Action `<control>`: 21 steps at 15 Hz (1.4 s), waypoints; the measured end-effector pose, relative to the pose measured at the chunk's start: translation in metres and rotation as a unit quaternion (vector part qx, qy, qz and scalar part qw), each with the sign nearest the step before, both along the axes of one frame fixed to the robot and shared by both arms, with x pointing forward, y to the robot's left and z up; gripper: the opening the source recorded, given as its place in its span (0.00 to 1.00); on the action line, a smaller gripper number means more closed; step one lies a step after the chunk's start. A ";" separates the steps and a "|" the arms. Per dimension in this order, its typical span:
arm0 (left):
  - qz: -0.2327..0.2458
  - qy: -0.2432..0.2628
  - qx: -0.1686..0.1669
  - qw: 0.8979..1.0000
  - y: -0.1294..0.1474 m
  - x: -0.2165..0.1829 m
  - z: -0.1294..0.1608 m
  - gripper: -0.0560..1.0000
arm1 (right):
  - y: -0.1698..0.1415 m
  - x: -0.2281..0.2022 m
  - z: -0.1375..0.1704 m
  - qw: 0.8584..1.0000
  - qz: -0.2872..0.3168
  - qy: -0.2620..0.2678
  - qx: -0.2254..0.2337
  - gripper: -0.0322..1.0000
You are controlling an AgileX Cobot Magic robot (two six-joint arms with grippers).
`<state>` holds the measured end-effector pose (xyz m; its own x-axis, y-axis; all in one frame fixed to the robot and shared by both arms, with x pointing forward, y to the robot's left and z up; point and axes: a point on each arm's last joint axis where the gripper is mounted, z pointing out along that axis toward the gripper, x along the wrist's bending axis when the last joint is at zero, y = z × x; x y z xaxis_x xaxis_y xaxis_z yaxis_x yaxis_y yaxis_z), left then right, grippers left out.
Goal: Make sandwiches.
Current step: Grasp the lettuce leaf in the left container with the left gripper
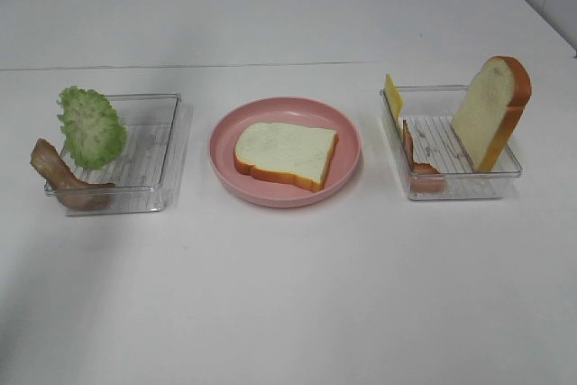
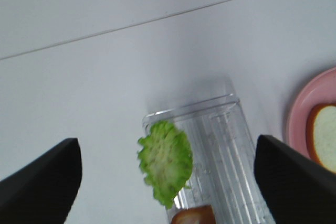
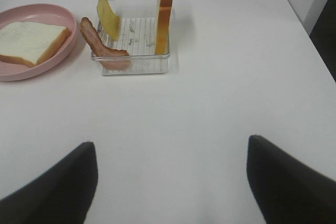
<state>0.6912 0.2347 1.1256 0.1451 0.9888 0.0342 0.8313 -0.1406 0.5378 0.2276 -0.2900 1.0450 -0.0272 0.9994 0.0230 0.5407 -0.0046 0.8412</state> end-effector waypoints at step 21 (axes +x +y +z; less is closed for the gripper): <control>0.064 0.192 -0.066 0.977 0.044 0.014 -0.180 0.73 | 0.000 0.000 0.000 1.000 0.000 0.000 0.000 0.75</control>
